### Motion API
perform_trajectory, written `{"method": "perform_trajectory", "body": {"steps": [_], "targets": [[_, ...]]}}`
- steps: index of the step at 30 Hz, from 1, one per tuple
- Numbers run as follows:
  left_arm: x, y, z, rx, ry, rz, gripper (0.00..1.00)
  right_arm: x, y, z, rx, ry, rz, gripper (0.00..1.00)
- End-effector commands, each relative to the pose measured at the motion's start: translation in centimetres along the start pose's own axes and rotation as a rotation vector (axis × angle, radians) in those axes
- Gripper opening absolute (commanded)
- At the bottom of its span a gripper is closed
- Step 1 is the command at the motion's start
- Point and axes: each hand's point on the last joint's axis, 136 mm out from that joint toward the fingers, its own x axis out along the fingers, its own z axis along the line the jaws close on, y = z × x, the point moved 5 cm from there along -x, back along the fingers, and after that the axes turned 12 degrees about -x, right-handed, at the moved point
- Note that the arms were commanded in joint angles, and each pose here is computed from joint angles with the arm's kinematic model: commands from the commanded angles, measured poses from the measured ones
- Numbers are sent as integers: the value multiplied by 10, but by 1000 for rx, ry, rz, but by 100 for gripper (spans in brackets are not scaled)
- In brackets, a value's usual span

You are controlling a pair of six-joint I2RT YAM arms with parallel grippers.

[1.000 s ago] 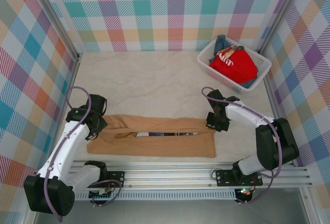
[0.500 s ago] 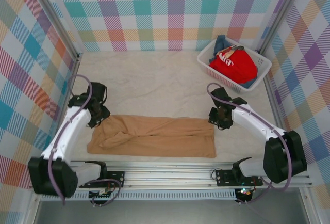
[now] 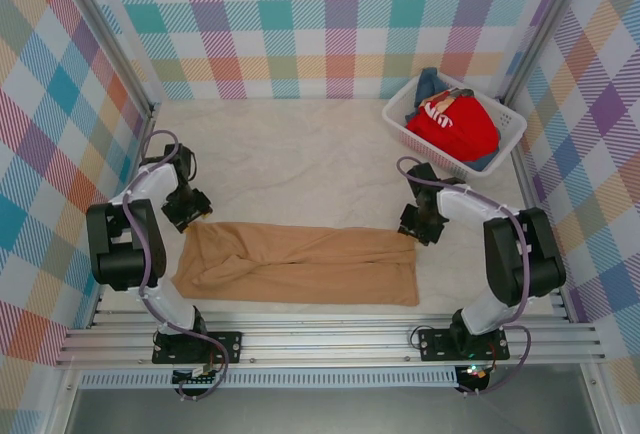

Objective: Fold and stack the t-shirts

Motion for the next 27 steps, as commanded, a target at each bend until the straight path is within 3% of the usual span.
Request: {"method": "perform_trajectory", "body": {"steps": [1, 7, 12, 13, 18, 27], "targets": [[5, -5, -1, 30, 14, 15, 47, 3, -7, 6, -1, -15, 17, 30], [18, -2, -4, 24, 23, 53, 31, 13, -4, 1, 15, 21, 47, 24], [9, -10, 0, 3, 33, -4, 3, 14, -6, -6, 18, 77, 43, 0], [6, -13, 1, -11, 39, -10, 0, 13, -7, -8, 18, 92, 37, 0], [2, -35, 6, -90, 72, 25, 0, 4, -16, -11, -7, 117, 2, 0], [9, -46, -7, -79, 119, 137, 0, -4, -30, -2, -38, 92, -35, 0]]}}
